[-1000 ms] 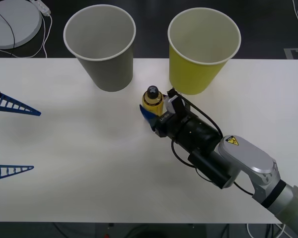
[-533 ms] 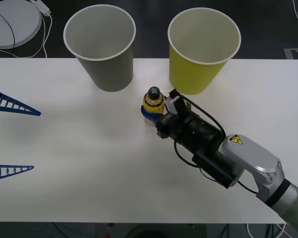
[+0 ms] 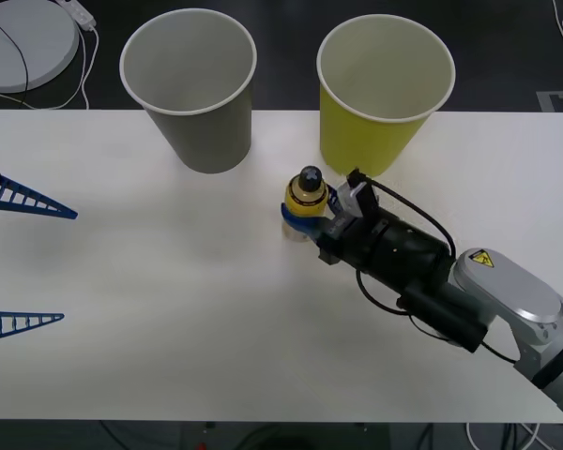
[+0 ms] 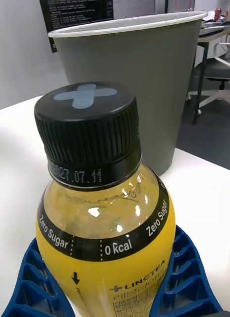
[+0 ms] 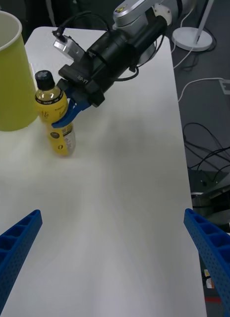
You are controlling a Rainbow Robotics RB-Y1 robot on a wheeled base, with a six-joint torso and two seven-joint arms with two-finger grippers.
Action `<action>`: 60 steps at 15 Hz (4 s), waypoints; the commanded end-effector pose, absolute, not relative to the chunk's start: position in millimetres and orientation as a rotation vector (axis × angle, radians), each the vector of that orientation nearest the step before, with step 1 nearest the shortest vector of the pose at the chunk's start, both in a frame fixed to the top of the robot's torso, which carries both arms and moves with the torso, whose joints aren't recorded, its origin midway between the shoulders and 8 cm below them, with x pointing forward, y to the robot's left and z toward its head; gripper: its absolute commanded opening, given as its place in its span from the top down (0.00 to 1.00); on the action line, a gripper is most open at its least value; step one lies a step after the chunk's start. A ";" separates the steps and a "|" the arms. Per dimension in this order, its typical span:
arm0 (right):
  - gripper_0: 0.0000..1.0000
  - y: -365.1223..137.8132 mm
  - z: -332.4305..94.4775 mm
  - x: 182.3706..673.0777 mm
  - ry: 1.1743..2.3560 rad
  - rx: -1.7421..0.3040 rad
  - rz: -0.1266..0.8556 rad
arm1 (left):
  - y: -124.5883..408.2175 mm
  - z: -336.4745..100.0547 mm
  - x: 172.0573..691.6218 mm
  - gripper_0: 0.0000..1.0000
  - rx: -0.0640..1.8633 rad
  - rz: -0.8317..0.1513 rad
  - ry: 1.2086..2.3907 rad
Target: Put the can into the green bin and the plastic bottle into the gray bin
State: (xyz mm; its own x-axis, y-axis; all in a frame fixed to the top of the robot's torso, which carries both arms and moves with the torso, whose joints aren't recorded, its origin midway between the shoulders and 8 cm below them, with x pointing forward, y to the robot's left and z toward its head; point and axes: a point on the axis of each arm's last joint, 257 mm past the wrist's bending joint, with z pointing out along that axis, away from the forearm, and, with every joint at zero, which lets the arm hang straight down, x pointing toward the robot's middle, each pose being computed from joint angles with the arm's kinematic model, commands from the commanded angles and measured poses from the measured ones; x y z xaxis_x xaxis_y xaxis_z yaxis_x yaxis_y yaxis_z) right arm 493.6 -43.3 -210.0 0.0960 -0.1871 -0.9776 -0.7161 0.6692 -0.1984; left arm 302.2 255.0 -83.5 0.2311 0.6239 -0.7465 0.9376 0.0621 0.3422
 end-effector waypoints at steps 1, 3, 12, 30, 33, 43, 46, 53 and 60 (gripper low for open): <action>1.00 -59.6 -209.2 486.8 1.457 -0.807 0.488 | 255.0 -83.5 302.2 0.00 1.649 -0.461 1.480; 1.00 -72.4 -206.5 480.3 1.458 -0.807 0.493 | 255.0 -83.5 302.2 0.00 1.649 -0.461 1.480; 1.00 -118.7 -188.5 447.9 1.463 -0.793 0.510 | 255.0 -83.5 302.2 0.00 1.649 -0.461 1.480; 1.00 -106.8 -106.7 406.9 1.472 -0.851 0.569 | 255.0 -83.5 302.2 0.00 1.649 -0.461 1.480; 1.00 -104.2 -96.8 401.6 1.486 -0.852 0.585 | 255.0 -83.5 302.2 0.00 1.649 -0.461 1.480; 1.00 -97.8 -69.4 390.5 1.599 -0.873 0.675 | 255.0 -83.5 302.2 0.00 1.649 -0.461 1.480; 1.00 -102.8 -58.5 393.1 1.644 -0.902 0.640 | 255.0 -83.5 302.2 0.00 1.649 -0.461 1.480; 1.00 -103.1 -38.2 395.3 1.710 -0.997 0.518 | 255.0 -83.5 302.2 0.00 1.649 -0.461 1.480; 1.00 -94.7 -9.5 397.7 1.755 -1.099 0.426 | 255.0 -83.5 302.2 0.00 1.649 -0.461 1.480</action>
State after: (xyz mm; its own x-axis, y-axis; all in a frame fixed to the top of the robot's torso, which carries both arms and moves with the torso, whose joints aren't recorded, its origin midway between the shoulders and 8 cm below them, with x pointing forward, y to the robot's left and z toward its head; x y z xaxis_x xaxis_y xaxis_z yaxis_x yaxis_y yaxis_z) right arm 397.7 -95.5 -13.7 -0.1107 -0.4709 -0.8752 -0.8280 0.5308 -0.1808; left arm 302.2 255.0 -83.5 0.2311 0.6239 -0.7465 0.9376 0.0621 0.3422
